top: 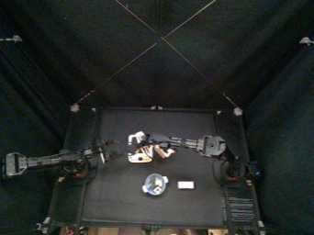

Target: Put salmon on rice

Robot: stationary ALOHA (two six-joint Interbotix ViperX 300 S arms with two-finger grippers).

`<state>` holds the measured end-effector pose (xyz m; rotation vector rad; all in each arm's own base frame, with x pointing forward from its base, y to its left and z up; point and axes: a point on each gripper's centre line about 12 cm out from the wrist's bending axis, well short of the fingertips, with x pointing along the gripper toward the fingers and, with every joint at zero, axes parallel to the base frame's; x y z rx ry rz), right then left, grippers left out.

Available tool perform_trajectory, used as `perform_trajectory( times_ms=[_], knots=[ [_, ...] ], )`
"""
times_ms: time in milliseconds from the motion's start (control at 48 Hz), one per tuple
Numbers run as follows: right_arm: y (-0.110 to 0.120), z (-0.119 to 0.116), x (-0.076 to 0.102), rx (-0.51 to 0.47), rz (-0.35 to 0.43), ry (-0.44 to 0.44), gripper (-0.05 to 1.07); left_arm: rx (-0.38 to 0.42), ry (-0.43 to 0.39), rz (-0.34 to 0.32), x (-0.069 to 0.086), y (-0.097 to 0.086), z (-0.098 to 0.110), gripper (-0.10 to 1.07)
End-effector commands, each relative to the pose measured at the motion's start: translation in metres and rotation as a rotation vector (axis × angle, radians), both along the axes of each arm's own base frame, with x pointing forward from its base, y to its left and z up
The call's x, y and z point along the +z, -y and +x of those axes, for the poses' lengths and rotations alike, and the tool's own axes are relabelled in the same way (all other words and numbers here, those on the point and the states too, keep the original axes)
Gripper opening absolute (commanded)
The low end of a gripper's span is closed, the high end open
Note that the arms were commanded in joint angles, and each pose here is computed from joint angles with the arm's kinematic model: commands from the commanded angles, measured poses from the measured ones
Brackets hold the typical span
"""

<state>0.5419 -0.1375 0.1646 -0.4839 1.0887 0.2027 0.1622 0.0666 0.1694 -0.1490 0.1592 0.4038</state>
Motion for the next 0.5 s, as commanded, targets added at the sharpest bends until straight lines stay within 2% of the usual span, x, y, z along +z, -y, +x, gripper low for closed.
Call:
perform_trajectory(
  times_ms=[0,479],
  knots=[
    [0.0022,0.005,0.026,0.001,-0.018,0.061,0.65,0.004,0.014,0.006,0.0047,-0.0015,0.0022,0.95],
    [0.003,0.0046,0.021,0.004,-0.022,0.036,0.65,0.004,0.011,0.005,0.0036,-0.0013,0.0016,0.95]
  ],
)
